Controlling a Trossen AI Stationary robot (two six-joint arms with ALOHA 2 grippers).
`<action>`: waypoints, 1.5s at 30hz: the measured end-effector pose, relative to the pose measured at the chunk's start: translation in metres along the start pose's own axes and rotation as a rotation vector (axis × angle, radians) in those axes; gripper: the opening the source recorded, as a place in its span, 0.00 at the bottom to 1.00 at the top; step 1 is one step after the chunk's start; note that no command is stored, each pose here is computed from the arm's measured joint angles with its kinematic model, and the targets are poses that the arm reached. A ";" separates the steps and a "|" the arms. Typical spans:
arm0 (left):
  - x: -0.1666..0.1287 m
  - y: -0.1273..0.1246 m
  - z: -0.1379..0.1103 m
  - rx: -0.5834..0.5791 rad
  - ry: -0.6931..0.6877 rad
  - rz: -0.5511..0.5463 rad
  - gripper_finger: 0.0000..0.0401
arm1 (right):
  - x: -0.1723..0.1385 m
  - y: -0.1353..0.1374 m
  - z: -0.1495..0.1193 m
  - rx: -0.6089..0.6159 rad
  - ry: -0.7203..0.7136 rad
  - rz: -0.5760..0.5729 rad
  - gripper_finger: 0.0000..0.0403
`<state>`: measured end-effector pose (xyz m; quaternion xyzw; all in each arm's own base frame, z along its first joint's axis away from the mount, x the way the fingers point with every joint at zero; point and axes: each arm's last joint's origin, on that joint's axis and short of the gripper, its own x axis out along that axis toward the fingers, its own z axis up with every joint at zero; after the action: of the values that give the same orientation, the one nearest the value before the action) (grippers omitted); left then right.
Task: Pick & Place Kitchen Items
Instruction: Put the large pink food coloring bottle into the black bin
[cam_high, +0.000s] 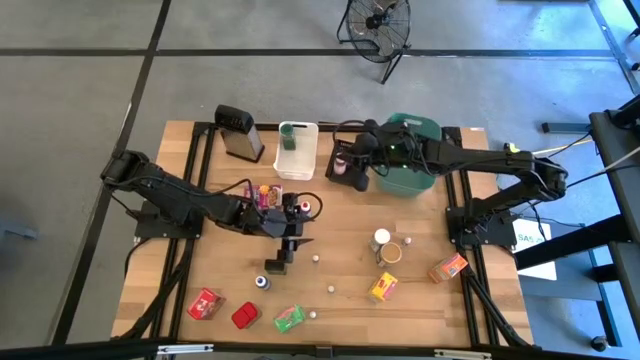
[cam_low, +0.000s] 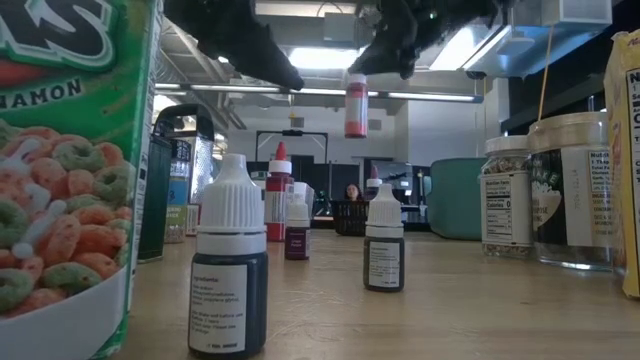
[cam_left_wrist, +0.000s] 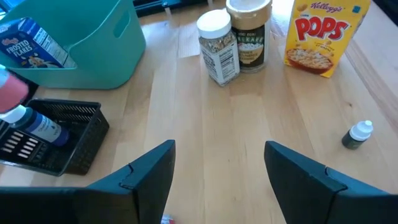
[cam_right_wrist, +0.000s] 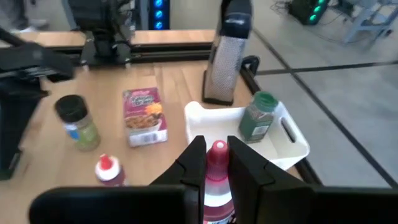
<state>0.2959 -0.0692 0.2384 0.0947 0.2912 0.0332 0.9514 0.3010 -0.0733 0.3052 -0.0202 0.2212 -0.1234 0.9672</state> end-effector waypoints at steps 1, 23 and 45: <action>0.000 0.000 0.000 -0.001 0.000 0.000 0.60 | 0.002 0.000 -0.004 0.001 -0.002 -0.002 0.11; 0.000 0.000 0.000 -0.007 0.002 0.008 0.61 | 0.019 -0.017 -0.087 0.074 -0.153 -0.026 0.11; 0.000 0.001 0.002 0.003 -0.019 0.016 0.61 | 0.047 -0.019 -0.111 0.078 -0.079 -0.083 0.11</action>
<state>0.2970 -0.0688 0.2402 0.0986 0.2813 0.0396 0.9537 0.2892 -0.1016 0.1869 0.0034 0.1766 -0.1713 0.9693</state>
